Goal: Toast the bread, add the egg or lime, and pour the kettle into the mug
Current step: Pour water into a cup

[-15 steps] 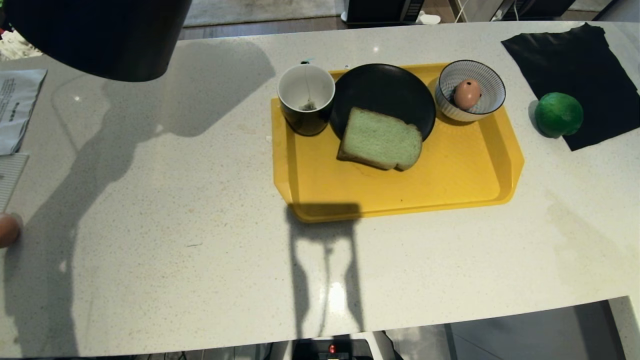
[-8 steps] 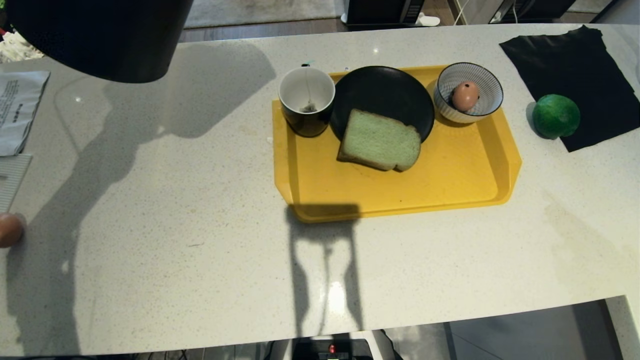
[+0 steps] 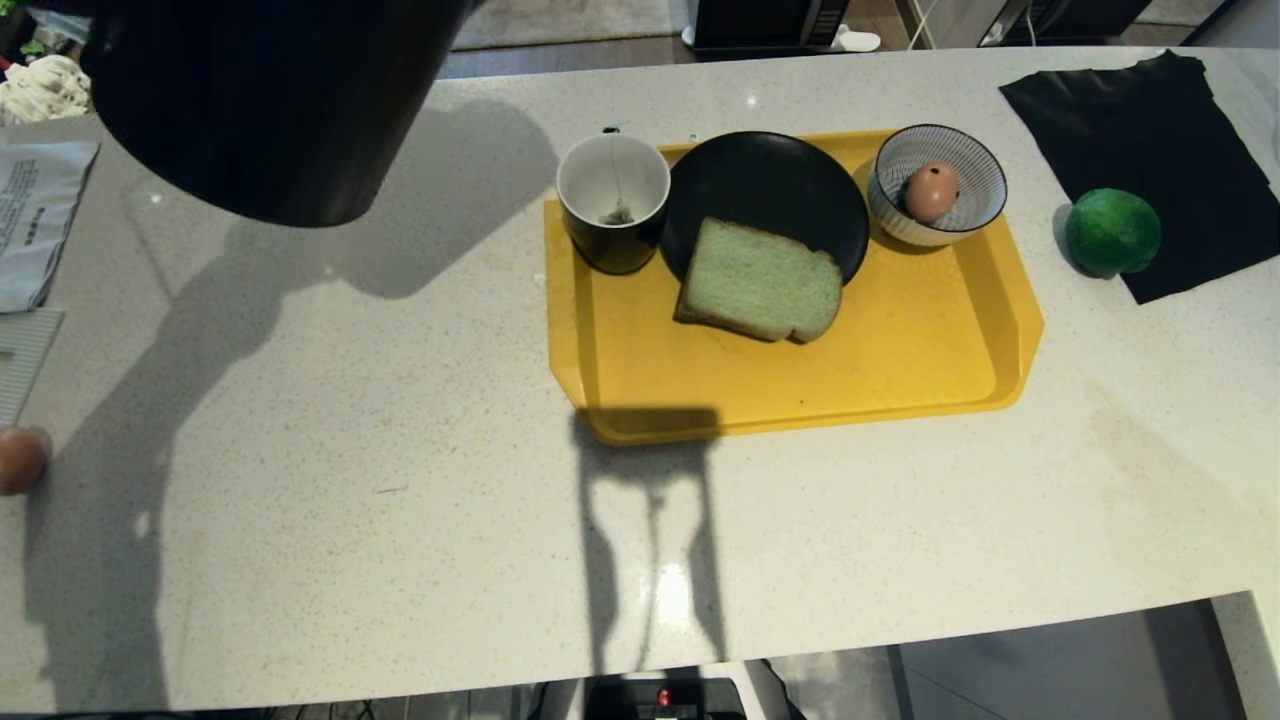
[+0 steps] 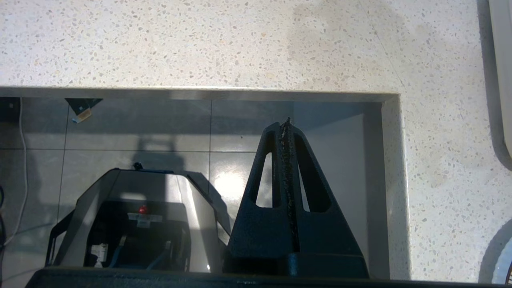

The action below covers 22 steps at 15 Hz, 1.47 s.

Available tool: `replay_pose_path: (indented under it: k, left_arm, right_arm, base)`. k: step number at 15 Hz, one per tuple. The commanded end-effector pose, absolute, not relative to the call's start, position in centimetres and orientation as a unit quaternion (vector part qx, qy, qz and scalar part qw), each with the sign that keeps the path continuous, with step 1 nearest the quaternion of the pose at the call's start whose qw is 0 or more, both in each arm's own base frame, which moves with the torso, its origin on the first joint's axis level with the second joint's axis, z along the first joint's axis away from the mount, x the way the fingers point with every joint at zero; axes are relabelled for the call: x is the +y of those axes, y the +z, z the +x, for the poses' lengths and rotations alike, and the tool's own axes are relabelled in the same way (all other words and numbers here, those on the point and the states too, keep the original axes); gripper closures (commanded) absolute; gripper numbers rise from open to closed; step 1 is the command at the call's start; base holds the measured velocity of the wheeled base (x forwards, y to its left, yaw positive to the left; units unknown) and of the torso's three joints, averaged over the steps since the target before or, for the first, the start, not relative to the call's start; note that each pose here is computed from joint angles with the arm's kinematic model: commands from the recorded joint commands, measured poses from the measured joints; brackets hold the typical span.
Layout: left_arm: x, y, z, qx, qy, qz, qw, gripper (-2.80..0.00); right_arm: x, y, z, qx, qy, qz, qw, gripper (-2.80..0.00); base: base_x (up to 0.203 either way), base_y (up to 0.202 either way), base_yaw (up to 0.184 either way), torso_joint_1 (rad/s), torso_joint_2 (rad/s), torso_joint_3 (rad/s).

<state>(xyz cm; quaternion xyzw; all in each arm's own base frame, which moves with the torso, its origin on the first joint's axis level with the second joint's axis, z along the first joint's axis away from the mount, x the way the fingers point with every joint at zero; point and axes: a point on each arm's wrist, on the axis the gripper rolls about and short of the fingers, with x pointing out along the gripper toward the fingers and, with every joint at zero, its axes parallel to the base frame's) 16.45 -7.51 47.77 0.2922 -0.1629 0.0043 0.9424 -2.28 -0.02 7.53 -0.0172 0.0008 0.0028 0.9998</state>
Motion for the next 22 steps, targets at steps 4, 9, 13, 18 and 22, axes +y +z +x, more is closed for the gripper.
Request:
replay_pose_path:
  k: [4,9,13,18,22]
  left_arm:
    - [-8.0,46.9,18.3,-0.138,0.008,0.307,0.942,0.0]
    - [-8.6,45.8,20.6,-0.111,0.007,0.322,0.94,0.0]
    - [-8.7,45.2,22.0,-0.098,0.014,0.359,0.928,0.0]
    - [-8.3,45.1,22.5,-0.098,0.005,0.404,0.91,0.0]
    - [-8.6,44.6,23.1,-0.099,-0.019,0.425,0.9,0.0]
  right_arm:
    - [0.0,7.5,-2.3,0.001,0.003,-0.018,1.0,0.0]
    - [0.0,7.5,-2.3,0.002,0.003,-0.018,1.0,0.0]
    - [0.0,7.5,-2.3,0.002,0.003,-0.018,1.0,0.0]
    - [0.0,7.5,-2.3,0.002,0.003,-0.018,1.0,0.0]
    - [0.0,7.5,-2.3,0.001,0.003,-0.018,1.0,0.0]
  base:
    - [0.0,0.0,0.0,0.0,0.0,0.0]
    - [0.0,0.0,0.0,0.0,0.0,0.0]
    - [0.0,0.0,0.0,0.0,0.0,0.0]
    - [0.0,0.0,0.0,0.0,0.0,0.0]
    - [0.0,0.0,0.0,0.0,0.0,0.0]
